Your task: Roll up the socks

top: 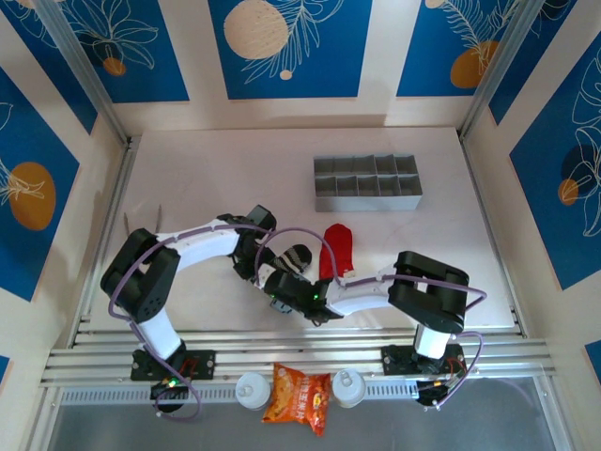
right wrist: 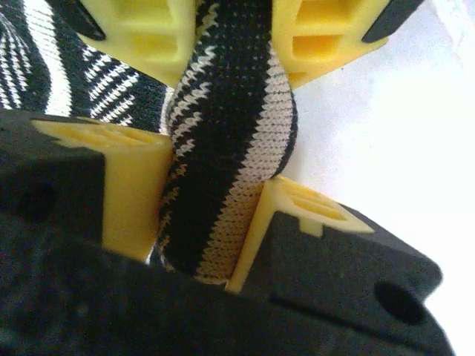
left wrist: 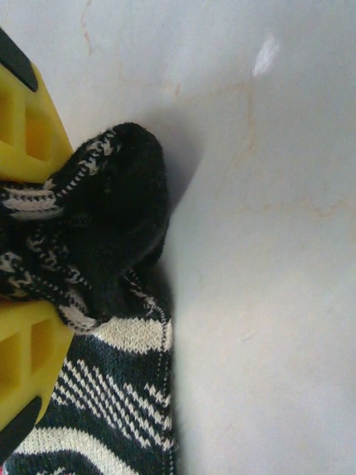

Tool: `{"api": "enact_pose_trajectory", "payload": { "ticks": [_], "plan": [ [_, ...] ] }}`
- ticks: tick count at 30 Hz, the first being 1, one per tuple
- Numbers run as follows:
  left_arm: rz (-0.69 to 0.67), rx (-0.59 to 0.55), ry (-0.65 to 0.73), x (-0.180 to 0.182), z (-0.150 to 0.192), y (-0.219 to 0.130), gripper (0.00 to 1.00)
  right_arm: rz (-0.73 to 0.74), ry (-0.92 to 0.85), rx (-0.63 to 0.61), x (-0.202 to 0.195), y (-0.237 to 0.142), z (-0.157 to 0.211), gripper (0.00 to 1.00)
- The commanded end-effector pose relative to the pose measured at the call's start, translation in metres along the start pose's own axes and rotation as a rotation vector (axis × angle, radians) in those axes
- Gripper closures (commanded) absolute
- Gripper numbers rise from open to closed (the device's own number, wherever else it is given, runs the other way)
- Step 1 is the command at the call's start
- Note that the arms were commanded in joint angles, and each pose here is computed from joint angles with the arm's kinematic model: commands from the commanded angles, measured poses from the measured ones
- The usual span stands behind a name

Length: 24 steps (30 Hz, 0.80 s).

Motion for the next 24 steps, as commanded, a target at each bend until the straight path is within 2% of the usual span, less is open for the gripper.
{"api": "enact_pose_trajectory", "payload": {
  "ticks": [1, 2, 5, 10, 20, 24],
  "plan": [
    [-0.103, 0.027, -0.049, 0.027, 0.01, 0.005, 0.64, -0.04, 0.089, 0.11, 0.0, 0.012, 0.023, 0.97],
    [-0.085, 0.02, -0.06, 0.026, 0.009, 0.002, 0.59, -0.06, 0.107, 0.123, 0.001, 0.012, 0.028, 1.0],
    [-0.01, -0.002, -0.079, 0.022, 0.007, -0.011, 0.42, -0.135, 0.173, 0.16, 0.006, 0.01, 0.046, 1.0],
    [0.101, -0.034, -0.073, 0.01, -0.001, -0.03, 0.28, -0.252, 0.29, 0.199, 0.015, 0.01, 0.073, 1.0],
    [0.212, -0.103, -0.004, 0.006, -0.007, -0.058, 0.24, -0.362, 0.479, 0.254, 0.016, 0.013, 0.099, 1.0],
    [0.213, -0.095, 0.017, 0.019, -0.003, -0.06, 0.28, -0.409, 0.573, 0.268, 0.012, 0.016, 0.105, 1.0]
  ]
}}
Point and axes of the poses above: each hand's point on the last joint's axis, 136 mm out from that joint toward the fingers, its own y axis out along the fingers, its own x axis along the line the jaws close on, z = x × y, the point moved 7 cm from there along -y, back along the fingers, and after that the axes turned 7 degrees about -y, right-handed, at the moved point
